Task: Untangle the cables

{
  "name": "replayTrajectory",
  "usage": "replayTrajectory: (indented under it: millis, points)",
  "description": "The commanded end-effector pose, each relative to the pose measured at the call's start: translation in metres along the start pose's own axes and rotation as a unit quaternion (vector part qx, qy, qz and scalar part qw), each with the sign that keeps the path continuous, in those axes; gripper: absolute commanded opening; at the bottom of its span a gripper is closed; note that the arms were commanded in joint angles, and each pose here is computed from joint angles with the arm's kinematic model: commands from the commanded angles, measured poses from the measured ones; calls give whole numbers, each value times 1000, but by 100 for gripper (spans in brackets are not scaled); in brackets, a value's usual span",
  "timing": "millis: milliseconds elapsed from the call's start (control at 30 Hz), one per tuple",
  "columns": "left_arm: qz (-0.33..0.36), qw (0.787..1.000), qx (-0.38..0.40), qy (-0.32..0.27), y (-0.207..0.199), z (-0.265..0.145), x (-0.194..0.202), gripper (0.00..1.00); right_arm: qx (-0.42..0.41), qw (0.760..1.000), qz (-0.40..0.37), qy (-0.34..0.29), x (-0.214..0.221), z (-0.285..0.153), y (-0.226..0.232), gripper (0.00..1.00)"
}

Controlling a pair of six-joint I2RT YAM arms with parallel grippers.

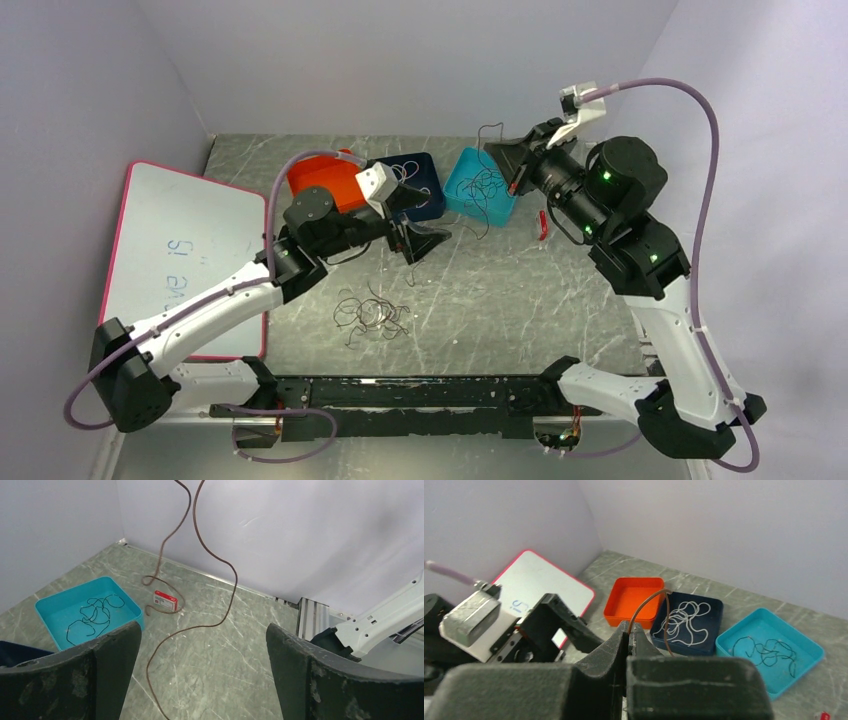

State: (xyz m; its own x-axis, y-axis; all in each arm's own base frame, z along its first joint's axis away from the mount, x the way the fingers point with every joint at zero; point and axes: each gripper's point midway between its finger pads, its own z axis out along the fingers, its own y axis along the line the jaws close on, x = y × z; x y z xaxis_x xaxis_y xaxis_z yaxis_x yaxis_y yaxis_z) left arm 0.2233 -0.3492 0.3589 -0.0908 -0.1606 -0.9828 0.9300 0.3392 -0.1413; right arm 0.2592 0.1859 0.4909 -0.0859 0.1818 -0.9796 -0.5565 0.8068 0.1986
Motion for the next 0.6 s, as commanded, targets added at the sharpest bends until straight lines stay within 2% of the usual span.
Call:
replayTrajectory:
  millis: [0,567]
  points:
    - [36,998,17,-37,-5,8,-29,100,-69,998,2,-4,-8,-1,26,0]
    - [57,994,60,-67,-12,32,-51,100,-126,992,21,4,-5,-1,47,0]
